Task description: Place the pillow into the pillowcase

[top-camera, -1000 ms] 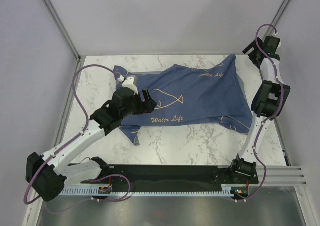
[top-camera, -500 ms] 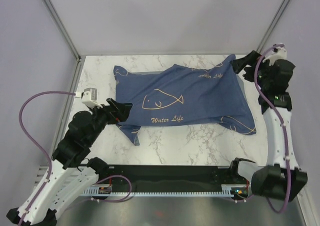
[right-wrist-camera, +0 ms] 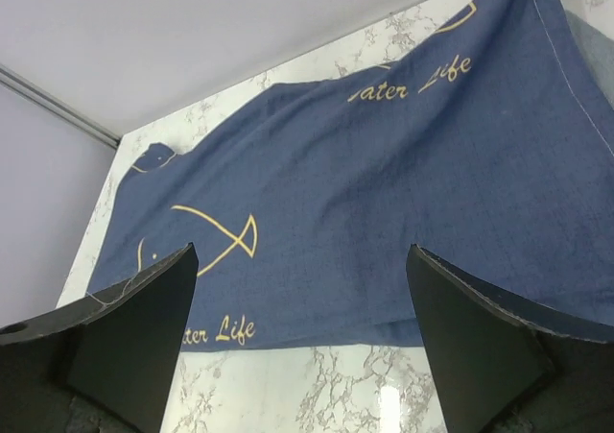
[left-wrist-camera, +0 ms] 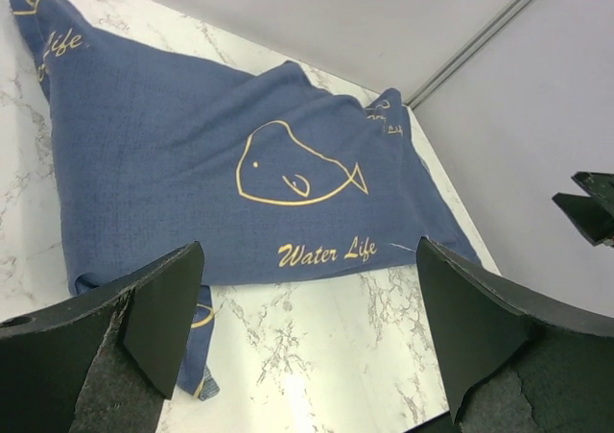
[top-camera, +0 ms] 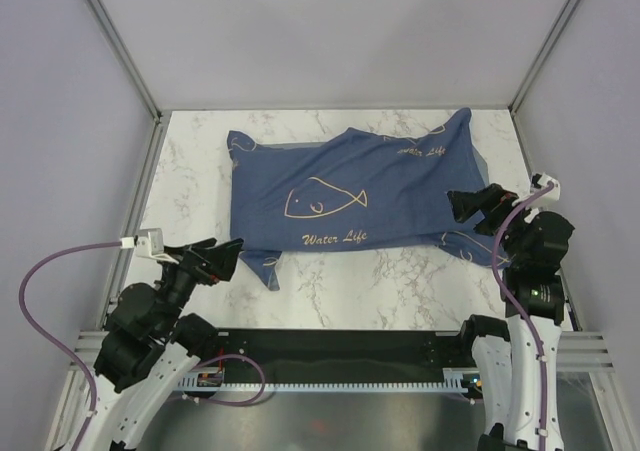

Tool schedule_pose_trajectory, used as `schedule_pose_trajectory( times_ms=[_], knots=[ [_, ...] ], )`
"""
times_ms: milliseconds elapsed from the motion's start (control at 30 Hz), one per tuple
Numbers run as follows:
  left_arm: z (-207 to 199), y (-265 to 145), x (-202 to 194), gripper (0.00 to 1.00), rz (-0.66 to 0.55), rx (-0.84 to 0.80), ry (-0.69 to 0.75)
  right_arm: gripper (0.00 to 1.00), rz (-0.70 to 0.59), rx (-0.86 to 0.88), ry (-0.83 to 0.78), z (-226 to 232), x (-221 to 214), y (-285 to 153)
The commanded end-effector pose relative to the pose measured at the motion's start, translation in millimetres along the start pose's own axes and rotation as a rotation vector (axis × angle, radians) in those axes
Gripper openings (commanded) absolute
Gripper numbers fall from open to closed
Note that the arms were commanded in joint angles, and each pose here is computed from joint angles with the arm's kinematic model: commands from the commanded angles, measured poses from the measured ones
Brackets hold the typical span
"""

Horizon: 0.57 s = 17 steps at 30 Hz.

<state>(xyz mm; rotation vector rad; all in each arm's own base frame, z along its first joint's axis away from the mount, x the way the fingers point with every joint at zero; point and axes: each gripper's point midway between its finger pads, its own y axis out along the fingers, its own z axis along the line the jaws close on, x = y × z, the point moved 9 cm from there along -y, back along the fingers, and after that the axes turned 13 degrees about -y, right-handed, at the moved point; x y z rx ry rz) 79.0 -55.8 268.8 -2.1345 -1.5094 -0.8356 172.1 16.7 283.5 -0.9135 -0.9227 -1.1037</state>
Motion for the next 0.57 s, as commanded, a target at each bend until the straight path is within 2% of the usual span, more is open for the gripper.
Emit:
schedule_pose_trajectory(
  times_ms=[0,533],
  knots=[
    [6.8,-5.8,0.2,1.00,-0.067,0.000,-0.042,0.98,-0.012,0.013,-0.004,0.8,-1.6,-0.3],
    [5.9,-4.0,1.7,1.00,-0.059,0.021,-0.033,0.98,0.030,-0.057,-0.034,-8.0,-3.4,2.8]
  ],
)
